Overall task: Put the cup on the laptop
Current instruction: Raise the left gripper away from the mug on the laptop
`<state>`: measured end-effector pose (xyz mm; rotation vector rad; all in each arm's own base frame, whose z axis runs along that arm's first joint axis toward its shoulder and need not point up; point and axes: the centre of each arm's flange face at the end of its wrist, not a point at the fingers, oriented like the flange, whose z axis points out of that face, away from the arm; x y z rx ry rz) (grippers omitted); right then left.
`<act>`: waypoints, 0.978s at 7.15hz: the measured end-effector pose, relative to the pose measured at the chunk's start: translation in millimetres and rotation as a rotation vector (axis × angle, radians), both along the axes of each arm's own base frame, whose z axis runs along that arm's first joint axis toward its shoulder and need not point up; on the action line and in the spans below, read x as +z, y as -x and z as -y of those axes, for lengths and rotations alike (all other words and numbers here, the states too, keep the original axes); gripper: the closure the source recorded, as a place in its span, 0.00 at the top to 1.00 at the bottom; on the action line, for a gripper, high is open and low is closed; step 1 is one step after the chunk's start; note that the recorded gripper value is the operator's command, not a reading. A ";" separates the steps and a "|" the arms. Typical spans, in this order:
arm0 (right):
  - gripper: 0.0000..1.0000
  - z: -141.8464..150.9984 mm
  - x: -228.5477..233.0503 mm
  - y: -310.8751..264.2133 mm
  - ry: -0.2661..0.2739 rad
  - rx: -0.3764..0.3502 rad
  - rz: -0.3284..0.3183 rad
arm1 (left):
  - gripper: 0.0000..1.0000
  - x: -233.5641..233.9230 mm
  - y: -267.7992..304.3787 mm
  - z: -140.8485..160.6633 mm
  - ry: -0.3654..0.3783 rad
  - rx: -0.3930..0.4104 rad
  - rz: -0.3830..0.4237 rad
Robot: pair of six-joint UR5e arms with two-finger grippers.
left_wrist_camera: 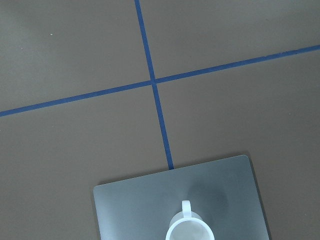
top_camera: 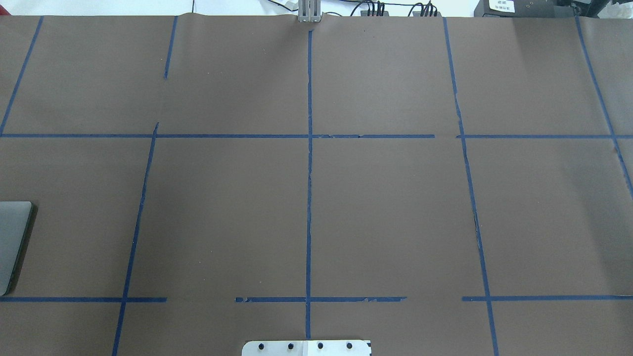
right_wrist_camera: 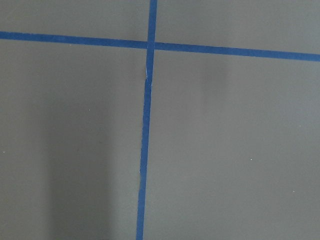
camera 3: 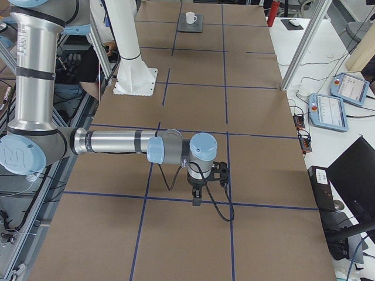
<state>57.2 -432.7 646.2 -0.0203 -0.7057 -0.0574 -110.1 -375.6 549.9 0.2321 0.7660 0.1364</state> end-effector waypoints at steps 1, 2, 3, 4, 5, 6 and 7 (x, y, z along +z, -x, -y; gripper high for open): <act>1.00 0.0 0.0 0.0 0.000 0.000 0.000 | 1.00 -0.4 0.0 0.0 -0.001 0.000 0.000; 1.00 0.0 0.0 0.0 0.000 0.000 0.000 | 1.00 -0.2 0.0 -0.2 0.000 0.000 0.000; 1.00 0.0 0.1 0.0 0.001 0.000 0.000 | 1.00 0.7 0.0 -0.4 0.002 0.000 0.001; 1.00 0.0 0.1 0.0 0.001 0.000 0.000 | 1.00 2.5 0.1 -0.6 0.006 0.000 0.001; 1.00 0.0 0.1 0.0 0.000 0.000 0.000 | 1.00 3.8 0.0 -0.8 0.008 0.000 0.001; 1.00 0.0 0.0 0.0 0.000 0.000 0.000 | 1.00 3.3 0.0 -1.0 0.007 0.000 0.001; 1.00 0.0 0.0 0.0 0.000 0.000 -0.001 | 1.00 3.1 0.0 -1.1 0.006 0.001 0.002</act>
